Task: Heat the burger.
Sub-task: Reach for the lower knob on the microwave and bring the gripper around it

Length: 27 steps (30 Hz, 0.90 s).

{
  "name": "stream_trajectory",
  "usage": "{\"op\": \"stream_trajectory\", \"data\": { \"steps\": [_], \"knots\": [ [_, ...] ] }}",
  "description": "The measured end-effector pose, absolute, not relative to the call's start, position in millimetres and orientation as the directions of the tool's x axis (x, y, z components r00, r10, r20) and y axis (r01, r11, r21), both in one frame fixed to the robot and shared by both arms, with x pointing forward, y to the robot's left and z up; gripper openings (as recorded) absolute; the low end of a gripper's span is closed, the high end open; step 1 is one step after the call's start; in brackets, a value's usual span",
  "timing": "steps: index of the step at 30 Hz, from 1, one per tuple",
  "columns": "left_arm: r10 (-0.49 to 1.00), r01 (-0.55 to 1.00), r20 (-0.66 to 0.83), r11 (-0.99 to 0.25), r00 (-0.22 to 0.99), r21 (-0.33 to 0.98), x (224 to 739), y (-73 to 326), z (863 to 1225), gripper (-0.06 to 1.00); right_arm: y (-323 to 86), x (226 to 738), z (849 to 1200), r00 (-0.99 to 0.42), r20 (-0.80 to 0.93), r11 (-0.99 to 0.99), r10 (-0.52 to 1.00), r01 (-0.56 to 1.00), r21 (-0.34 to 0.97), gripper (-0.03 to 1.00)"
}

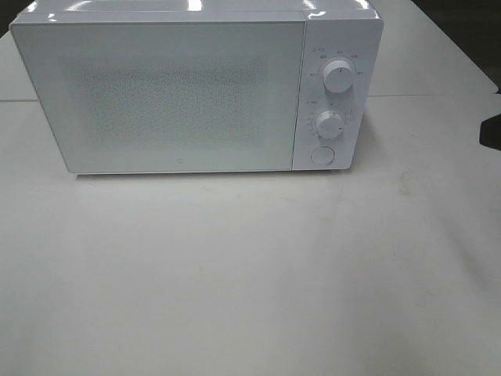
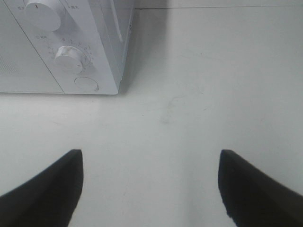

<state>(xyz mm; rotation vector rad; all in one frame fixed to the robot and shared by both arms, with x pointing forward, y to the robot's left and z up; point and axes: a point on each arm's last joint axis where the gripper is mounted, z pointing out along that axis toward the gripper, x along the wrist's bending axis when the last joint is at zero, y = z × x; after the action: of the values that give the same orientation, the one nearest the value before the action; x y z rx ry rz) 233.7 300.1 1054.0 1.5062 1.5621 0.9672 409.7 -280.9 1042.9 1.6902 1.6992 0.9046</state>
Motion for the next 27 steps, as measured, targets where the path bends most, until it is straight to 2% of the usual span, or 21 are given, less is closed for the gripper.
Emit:
{"op": "stream_trajectory", "data": {
  "steps": [12,20,27],
  "knots": [
    [1.000,0.435,-0.012,0.023,-0.029,0.900,233.7,300.1,1054.0,0.99,-270.7,428.6,1004.1,-0.090,0.091,-0.031,0.992,0.524,0.851,0.75],
    [1.000,0.435,-0.012,0.023,-0.029,0.900,233.7,300.1,1054.0,0.99,-250.3,431.3,974.1,-0.179,0.114,-0.015,0.977,0.477,0.879,0.75],
    [1.000,0.435,-0.012,0.023,-0.029,0.900,233.7,300.1,1054.0,0.99,-225.8,438.0,956.3,-0.230,0.057,0.052,0.972,0.442,0.896,0.75]
  ]
}}
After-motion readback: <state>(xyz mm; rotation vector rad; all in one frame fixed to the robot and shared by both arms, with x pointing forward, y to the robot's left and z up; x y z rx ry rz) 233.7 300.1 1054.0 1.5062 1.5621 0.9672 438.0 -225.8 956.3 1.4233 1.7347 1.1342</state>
